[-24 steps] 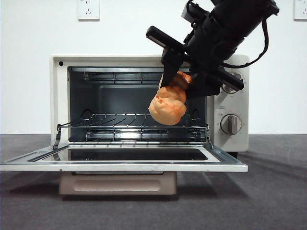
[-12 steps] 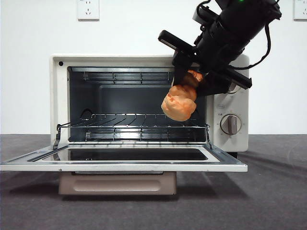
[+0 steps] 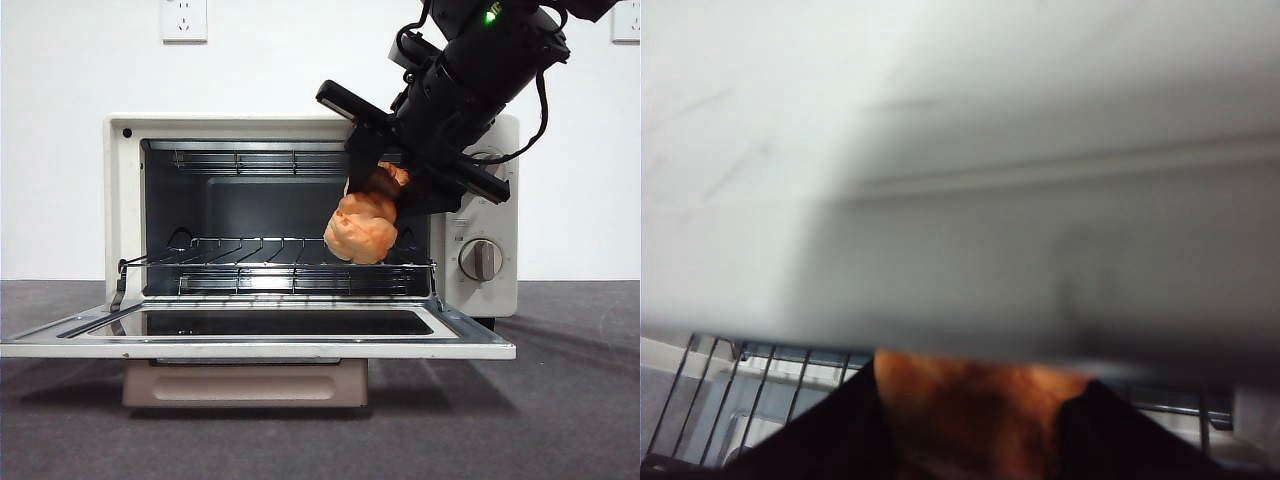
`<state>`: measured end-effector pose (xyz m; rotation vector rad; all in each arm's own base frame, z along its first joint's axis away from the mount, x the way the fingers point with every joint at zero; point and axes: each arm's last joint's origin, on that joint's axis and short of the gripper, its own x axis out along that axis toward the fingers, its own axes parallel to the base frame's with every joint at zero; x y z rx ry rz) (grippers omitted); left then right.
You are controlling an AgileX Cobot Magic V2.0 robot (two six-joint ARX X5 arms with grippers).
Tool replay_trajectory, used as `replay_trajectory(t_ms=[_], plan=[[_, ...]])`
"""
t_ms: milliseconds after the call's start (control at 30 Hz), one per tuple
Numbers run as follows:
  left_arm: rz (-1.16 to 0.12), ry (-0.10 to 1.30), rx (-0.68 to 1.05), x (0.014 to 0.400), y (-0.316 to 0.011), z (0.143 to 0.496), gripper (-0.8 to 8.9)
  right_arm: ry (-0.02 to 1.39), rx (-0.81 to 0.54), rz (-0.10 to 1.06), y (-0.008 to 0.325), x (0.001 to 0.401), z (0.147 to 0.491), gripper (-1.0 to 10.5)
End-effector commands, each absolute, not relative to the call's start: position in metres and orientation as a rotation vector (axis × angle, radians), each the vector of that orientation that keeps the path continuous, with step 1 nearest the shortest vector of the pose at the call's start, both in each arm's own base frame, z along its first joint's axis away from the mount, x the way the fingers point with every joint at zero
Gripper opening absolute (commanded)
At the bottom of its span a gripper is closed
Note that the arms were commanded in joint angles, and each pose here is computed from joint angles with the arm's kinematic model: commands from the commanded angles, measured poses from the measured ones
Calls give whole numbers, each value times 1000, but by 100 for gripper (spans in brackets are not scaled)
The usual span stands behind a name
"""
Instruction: The left arm flap open the oven, the right arm pick bread and place it into oven, the left arm flap close the oven
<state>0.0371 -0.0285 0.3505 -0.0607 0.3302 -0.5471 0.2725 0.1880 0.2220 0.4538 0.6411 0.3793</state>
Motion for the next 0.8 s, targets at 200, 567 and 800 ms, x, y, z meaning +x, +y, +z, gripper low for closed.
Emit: replay_trajectory(t_ms=[200,567,800], plan=[[-557,305,-58,36,-27,356,16,600,469,405,194,278,225,372],[-556,305,-59,36,-27,356,16,597,470,407,195,278,226,495],[-556,308,-62,36,-27,356,16,577,478,431,197,281,235,496]])
